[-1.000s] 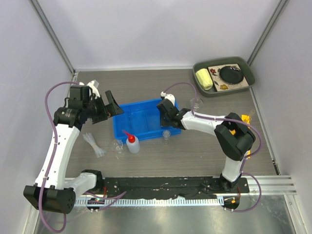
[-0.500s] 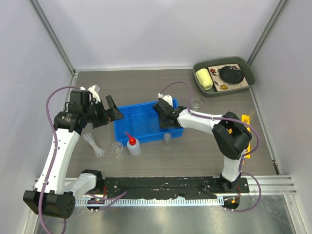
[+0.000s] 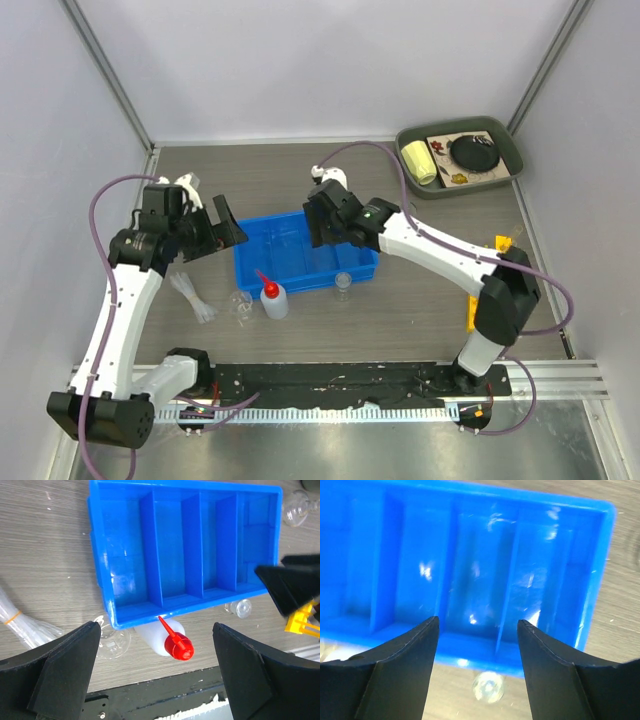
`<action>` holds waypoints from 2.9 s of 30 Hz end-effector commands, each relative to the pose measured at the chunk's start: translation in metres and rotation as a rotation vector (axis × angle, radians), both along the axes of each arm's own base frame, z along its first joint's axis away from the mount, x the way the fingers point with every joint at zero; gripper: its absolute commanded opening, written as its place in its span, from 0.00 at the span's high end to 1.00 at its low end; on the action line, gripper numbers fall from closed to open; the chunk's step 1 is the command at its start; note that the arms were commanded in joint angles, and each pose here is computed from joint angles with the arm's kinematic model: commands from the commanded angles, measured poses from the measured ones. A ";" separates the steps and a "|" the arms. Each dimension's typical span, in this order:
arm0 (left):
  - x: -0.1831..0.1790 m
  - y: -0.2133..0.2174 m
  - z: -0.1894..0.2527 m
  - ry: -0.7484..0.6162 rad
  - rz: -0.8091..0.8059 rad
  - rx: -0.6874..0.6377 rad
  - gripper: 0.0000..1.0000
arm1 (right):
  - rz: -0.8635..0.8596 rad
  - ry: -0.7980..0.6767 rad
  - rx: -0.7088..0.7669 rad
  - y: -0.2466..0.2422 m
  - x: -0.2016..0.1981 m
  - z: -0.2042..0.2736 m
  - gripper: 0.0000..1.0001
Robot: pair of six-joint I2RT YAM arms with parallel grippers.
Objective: Organize the chemistry lab equipment
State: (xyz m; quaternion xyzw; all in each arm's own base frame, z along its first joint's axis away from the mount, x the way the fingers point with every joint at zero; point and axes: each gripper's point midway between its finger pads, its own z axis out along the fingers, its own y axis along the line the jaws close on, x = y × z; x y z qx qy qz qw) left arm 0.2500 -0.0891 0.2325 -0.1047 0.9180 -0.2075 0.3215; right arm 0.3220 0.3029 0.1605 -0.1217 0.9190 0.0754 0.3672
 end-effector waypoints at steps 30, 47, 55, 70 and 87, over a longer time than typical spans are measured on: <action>-0.080 0.029 0.043 -0.194 0.102 0.038 0.00 | 0.597 0.042 -0.037 0.130 -0.137 0.012 0.25; -0.083 0.032 0.038 -0.188 0.094 0.065 0.00 | 0.606 0.045 -0.044 0.150 -0.130 -0.006 0.28; -0.083 0.034 0.038 -0.187 0.097 0.075 0.00 | 0.600 0.041 -0.051 0.150 -0.128 -0.008 0.39; -0.086 0.033 0.042 -0.189 0.092 0.069 0.00 | 0.578 0.047 -0.008 0.136 -0.137 0.018 0.93; -0.083 0.026 0.034 -0.193 0.077 0.032 0.00 | 0.120 -0.349 -0.103 -0.009 -0.087 0.143 0.99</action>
